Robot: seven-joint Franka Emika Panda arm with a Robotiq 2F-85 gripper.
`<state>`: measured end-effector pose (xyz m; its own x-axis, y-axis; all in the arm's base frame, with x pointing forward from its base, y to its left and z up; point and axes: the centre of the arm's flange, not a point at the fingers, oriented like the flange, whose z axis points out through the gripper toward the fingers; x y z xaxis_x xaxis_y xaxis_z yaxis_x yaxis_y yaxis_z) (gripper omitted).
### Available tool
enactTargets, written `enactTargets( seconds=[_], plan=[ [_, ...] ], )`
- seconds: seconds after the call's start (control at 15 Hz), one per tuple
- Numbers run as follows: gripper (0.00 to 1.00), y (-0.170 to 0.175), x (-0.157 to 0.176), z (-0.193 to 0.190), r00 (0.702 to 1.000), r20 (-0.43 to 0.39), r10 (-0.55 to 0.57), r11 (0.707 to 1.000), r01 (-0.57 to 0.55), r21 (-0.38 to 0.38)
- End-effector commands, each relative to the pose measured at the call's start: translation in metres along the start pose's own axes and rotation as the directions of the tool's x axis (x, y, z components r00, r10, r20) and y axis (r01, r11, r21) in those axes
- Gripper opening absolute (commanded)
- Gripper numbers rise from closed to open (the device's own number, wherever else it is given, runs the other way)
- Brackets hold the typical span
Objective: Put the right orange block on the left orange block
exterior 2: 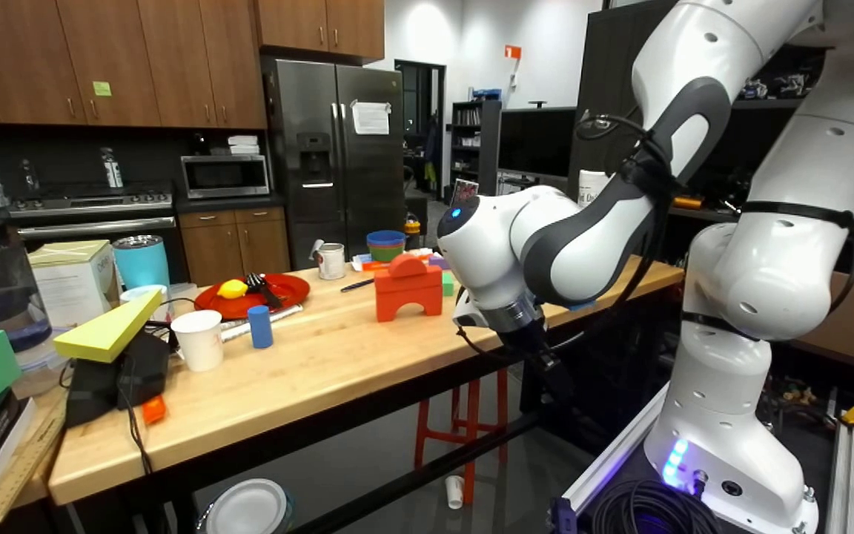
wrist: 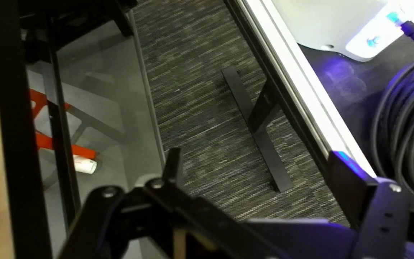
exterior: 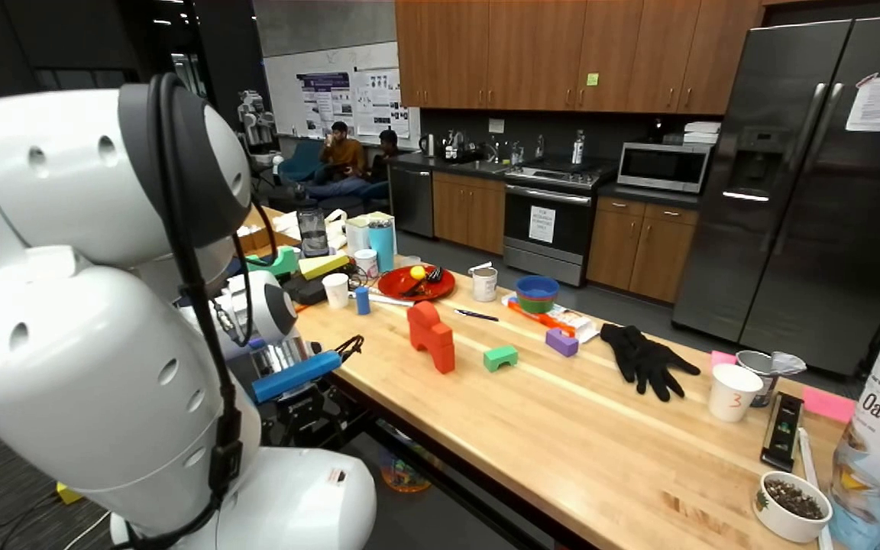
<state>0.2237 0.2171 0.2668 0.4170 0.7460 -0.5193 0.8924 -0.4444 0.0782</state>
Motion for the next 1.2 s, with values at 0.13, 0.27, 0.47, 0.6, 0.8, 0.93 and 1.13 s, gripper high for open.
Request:
enactTargets(
  seconds=[0.13, 0.27, 0.47, 0.6, 0.8, 0.93, 1.13],
  plan=[
    [1.0, 0.022, -0.066, -0.078, 0.977, 0.207, 0.039, 0.967, 0.015, -0.255],
    [1.0, 0.008, -0.091, -0.103, 0.951, 0.298, 0.086, 0.947, 0.015, -0.322],
    [1.0, -0.022, -0.12, -0.131, 0.89, 0.409, 0.199, 0.906, -0.008, -0.422],
    [1.0, -0.041, -0.134, -0.143, 0.844, 0.449, 0.294, 0.866, -0.036, -0.499],
    [1.0, -0.054, -0.142, -0.154, 0.799, 0.429, 0.421, 0.785, -0.083, -0.614],
    [1.0, -0.057, -0.142, -0.159, 0.776, 0.42, 0.471, 0.745, -0.094, -0.661],
    [1.0, -0.059, -0.14, -0.175, 0.734, 0.432, 0.524, 0.68, -0.056, -0.731]
  ],
)
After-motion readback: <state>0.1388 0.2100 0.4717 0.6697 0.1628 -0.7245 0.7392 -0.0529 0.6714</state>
